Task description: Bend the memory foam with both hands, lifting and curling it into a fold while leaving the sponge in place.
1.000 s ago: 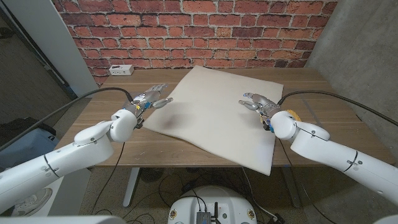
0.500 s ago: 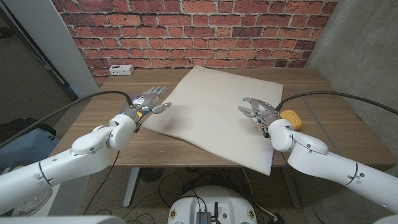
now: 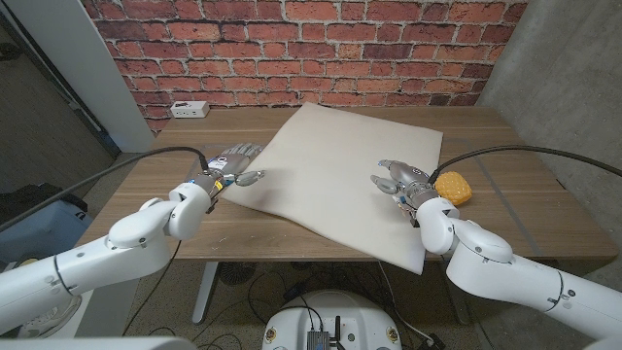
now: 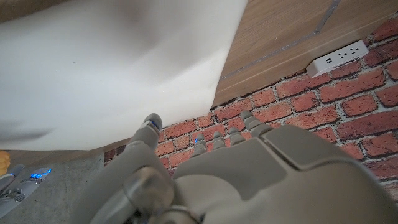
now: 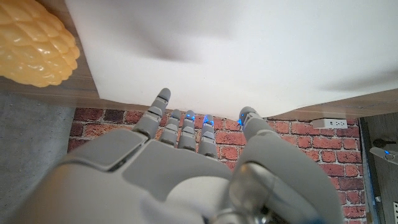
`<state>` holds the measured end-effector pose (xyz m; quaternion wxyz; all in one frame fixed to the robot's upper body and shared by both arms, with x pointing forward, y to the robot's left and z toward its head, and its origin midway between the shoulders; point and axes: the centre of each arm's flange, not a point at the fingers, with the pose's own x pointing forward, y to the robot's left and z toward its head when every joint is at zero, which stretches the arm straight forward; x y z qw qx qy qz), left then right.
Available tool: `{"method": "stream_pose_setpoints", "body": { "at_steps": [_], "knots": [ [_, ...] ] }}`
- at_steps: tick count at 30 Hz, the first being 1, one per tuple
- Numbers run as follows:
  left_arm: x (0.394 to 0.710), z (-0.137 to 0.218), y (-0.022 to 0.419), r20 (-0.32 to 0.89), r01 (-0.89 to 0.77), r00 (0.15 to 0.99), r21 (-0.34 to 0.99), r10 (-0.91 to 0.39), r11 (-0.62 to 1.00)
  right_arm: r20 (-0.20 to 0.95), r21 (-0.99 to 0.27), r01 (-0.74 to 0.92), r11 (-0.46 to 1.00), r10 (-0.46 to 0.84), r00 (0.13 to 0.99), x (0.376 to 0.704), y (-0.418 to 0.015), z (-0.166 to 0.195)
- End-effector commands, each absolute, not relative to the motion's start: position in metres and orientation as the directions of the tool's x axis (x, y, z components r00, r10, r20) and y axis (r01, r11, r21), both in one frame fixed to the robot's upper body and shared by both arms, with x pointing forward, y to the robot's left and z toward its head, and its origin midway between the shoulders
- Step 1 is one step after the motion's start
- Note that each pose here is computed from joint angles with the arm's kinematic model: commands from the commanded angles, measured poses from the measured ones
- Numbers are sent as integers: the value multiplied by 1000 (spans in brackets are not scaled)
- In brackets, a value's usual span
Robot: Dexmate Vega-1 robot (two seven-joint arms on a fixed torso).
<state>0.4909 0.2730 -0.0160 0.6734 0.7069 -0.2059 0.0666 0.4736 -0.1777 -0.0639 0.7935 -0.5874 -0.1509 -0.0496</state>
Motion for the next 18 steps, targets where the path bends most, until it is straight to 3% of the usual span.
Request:
{"method": "stream_pose_setpoints", "body": {
  "at_steps": [1,18],
  "knots": [
    [487,-22,277,333,-352,918,935,-216,-52,289,-922,260,286,64,955,449,-166,-77],
    [477,-30,286,318,-348,923,930,-218,-118,275,-928,257,269,29,961,419,-150,-96]
  ]
}}
